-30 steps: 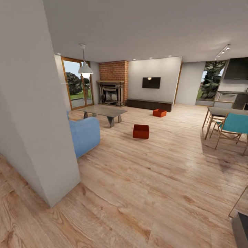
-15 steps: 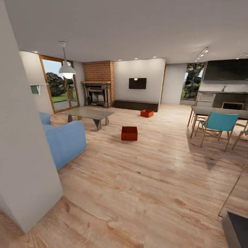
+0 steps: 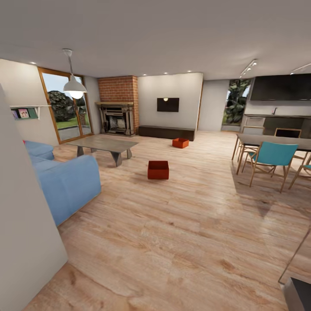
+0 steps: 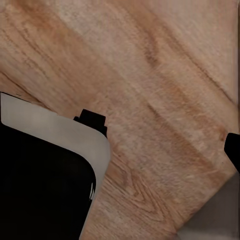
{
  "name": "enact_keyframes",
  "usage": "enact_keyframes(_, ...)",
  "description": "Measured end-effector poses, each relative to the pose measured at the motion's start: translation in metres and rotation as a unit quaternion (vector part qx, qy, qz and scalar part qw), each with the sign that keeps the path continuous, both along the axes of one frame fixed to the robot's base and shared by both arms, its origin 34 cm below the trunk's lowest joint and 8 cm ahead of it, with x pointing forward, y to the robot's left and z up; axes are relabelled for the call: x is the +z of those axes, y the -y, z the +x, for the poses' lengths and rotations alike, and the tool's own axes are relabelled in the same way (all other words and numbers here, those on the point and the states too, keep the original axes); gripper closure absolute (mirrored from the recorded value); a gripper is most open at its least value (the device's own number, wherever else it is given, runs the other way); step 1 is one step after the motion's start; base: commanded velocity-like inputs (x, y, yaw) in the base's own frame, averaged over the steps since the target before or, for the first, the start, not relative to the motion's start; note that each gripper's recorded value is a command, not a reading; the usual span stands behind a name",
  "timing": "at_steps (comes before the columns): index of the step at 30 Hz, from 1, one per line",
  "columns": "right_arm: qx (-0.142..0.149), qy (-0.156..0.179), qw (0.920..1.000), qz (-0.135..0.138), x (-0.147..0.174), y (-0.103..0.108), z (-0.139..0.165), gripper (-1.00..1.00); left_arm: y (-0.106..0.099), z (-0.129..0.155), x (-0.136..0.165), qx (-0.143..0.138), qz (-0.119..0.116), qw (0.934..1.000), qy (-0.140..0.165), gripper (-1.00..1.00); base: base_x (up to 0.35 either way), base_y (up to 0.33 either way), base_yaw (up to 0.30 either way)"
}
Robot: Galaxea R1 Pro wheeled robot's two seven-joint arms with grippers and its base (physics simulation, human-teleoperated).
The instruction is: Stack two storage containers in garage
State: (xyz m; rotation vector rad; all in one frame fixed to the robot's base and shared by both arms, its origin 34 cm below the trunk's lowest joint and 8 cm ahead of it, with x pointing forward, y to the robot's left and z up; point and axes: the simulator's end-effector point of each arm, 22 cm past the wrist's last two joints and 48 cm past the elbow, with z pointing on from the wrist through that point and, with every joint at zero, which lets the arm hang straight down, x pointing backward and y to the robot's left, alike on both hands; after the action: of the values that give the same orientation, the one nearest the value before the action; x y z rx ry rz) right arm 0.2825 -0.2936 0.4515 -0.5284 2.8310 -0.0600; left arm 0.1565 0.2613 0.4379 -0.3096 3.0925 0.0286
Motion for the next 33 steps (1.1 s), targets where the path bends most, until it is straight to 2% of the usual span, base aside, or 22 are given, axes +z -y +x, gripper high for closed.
enact_keyframes(26,0.0,0.0,1.0,0.0,0.0,0.0003,-0.0001,-1.0,0.0,0.0,0.0,0.0,0.0,1.0,0.0,-1.0,0.321,0.0,-0.001)
enact_keyframes(33,0.0,0.0,1.0,0.0,0.0,-0.0001,0.0,-1.0,0.0,0.0001,0.0,0.0,0.0,1.0,0.0,-1.0,0.322,0.0,-0.165)
